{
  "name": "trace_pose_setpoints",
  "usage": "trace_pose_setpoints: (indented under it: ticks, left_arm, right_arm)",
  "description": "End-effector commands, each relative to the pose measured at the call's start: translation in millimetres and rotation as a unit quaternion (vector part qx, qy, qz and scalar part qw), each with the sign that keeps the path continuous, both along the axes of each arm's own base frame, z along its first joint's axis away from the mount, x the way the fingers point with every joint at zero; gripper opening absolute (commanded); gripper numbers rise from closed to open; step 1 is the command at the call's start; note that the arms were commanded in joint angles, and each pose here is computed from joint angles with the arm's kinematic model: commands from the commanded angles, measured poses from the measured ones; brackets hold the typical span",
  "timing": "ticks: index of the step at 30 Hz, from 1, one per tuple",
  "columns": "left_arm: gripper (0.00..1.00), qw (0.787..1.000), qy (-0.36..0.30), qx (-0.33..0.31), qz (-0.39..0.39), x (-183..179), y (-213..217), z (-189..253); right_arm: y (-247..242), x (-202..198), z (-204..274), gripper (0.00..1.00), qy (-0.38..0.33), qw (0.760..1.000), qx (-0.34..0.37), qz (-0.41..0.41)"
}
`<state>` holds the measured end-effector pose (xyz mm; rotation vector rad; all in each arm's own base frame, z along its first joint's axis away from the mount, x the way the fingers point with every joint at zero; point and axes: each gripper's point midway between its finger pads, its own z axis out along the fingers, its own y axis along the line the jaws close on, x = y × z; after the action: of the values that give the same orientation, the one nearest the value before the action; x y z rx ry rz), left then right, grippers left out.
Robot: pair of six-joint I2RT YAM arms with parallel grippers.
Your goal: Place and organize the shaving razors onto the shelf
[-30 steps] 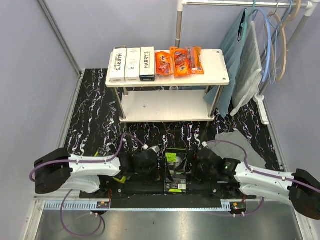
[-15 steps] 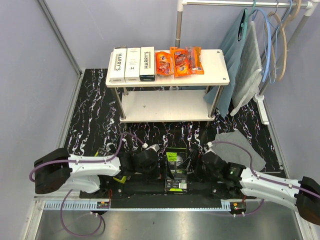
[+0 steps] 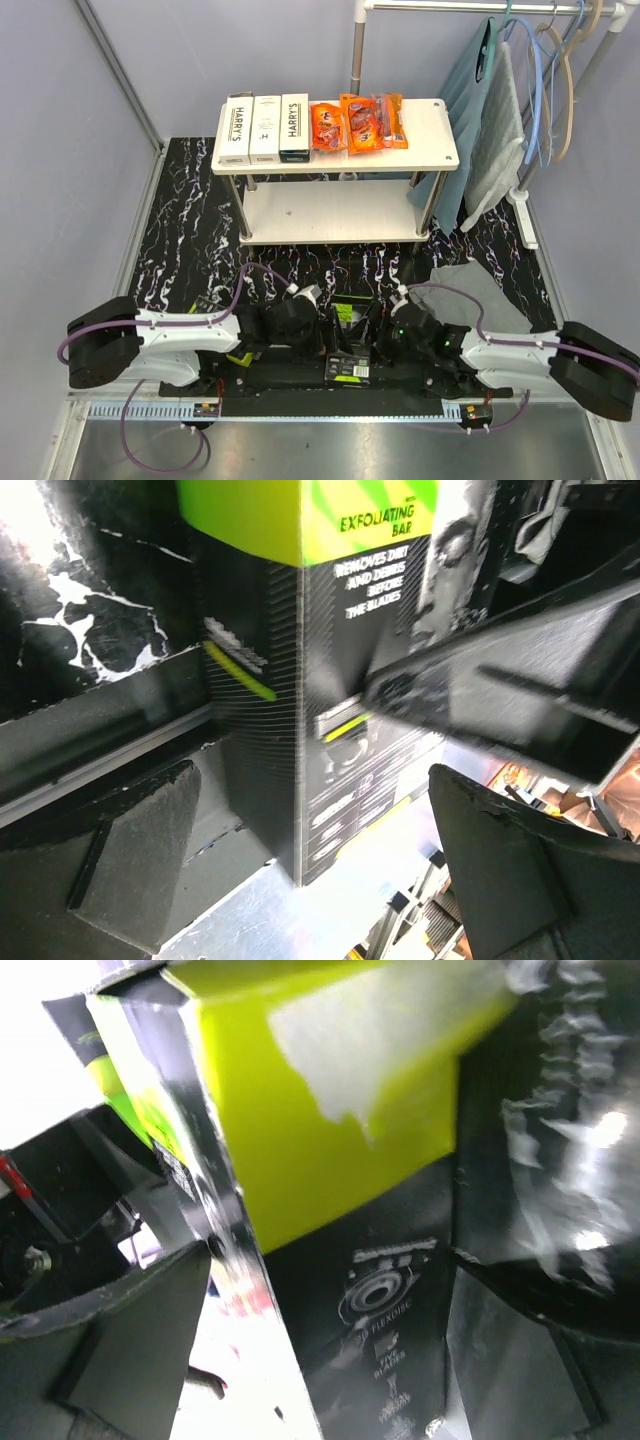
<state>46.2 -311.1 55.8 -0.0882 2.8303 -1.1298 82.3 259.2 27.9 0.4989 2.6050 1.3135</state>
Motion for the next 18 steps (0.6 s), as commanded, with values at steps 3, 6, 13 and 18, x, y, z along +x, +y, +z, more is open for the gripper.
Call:
trace_pose_setpoints:
  ticks: [3,6,13,18]
  left_arm:
    - [0.99,0.999,-0.023,-0.042,-0.007,6.1,-15.7,19.9]
    - [0.99,0.997,-0.048,-0.052,0.005,12.5,-10.8,32.7]
    - [0.99,0.988,-0.146,-0.015,0.047,33.9,38.5,69.7]
    - [0.99,0.979,-0.186,-0.025,0.079,40.7,69.6,88.2]
  right_arm:
    - [-3.6,15.5,-28.2,0.8,-0.042,0.998,-0.033,-0.013]
    - [3.1,15.8,-24.9,0.62,-0.042,0.999,-0.021,-0.006]
    - [22.6,26.5,25.3,0.39,-0.091,0.996,-0.013,0.02]
    - [14.6,39.3,75.2,0.34,-0.143,0.99,0.011,-0.014]
